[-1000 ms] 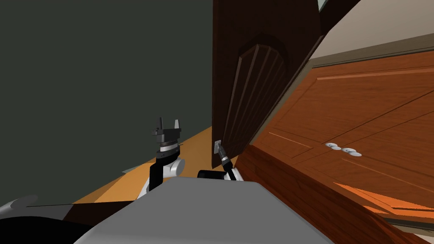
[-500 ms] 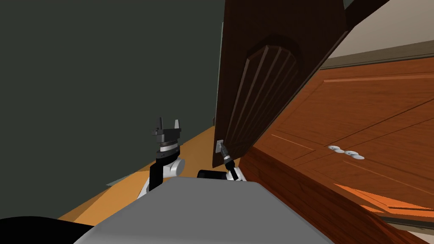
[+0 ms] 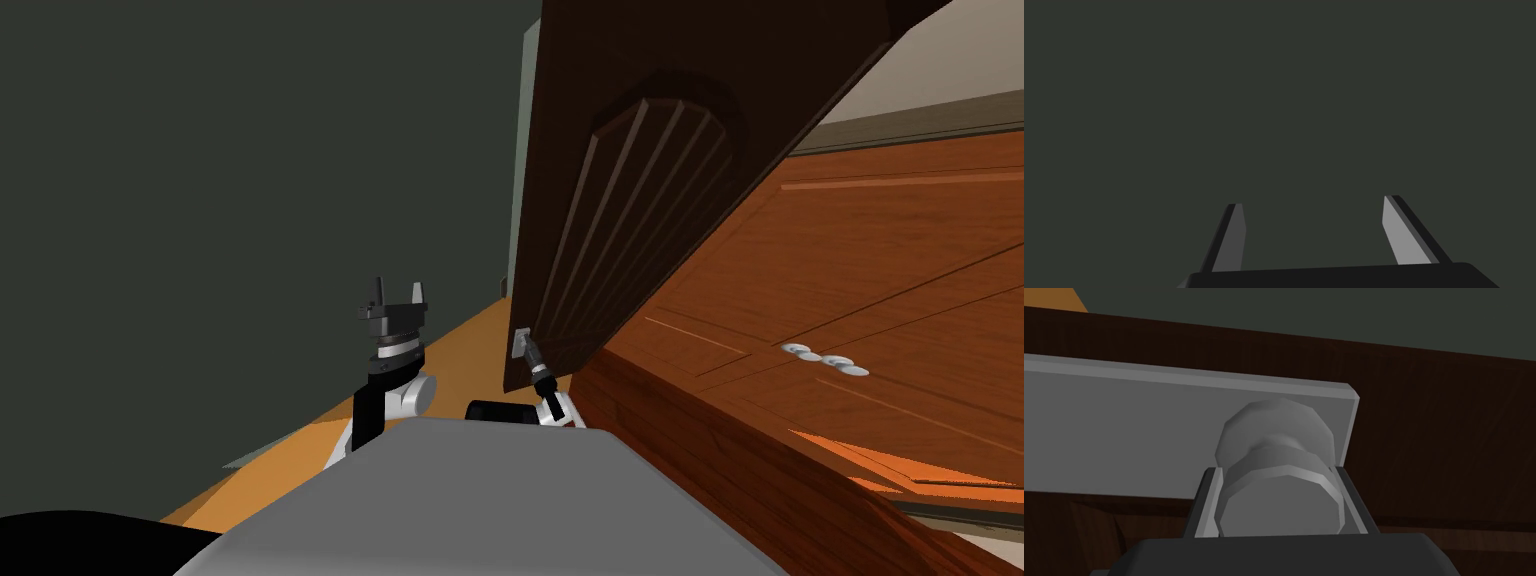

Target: Push the door open

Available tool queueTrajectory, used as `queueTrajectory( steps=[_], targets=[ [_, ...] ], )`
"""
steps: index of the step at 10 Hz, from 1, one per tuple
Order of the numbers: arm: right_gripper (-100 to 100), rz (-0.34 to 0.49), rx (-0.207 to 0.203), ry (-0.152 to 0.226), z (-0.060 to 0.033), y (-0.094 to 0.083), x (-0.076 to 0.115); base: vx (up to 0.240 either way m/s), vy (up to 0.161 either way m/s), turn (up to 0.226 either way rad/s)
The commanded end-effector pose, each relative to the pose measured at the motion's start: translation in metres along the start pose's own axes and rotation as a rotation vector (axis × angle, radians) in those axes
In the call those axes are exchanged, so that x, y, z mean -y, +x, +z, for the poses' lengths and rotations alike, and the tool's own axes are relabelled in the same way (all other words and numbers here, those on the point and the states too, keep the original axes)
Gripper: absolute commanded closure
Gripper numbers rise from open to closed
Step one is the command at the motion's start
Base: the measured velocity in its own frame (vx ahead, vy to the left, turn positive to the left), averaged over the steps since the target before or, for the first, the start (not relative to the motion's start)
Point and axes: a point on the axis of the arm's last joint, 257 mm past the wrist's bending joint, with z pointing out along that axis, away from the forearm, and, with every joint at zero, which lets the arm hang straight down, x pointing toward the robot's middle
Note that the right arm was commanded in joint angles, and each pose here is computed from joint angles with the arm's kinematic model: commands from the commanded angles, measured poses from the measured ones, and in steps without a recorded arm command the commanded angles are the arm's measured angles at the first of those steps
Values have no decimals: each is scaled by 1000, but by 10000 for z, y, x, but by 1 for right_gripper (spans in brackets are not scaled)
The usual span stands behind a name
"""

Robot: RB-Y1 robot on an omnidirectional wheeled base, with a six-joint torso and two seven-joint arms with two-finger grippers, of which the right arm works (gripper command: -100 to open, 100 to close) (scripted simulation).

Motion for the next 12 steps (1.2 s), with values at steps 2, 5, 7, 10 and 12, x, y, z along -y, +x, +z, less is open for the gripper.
queueTrajectory(
  steps=[2, 5, 7, 10, 12],
  targets=[
    [100, -7, 43, 6, 6, -232, 35, 82, 106, -62],
    [100, -3, 82, 6, 25, -400, 29, 128, 131, -106],
    [100, 3, 110, 4, 39, -513, 21, 121, 146, -68],
    [100, 22, 162, 0, 64, -692, 1, 164, 196, -121],
    [100, 38, 189, -4, 80, -770, -13, 189, 156, -87]
  ],
)
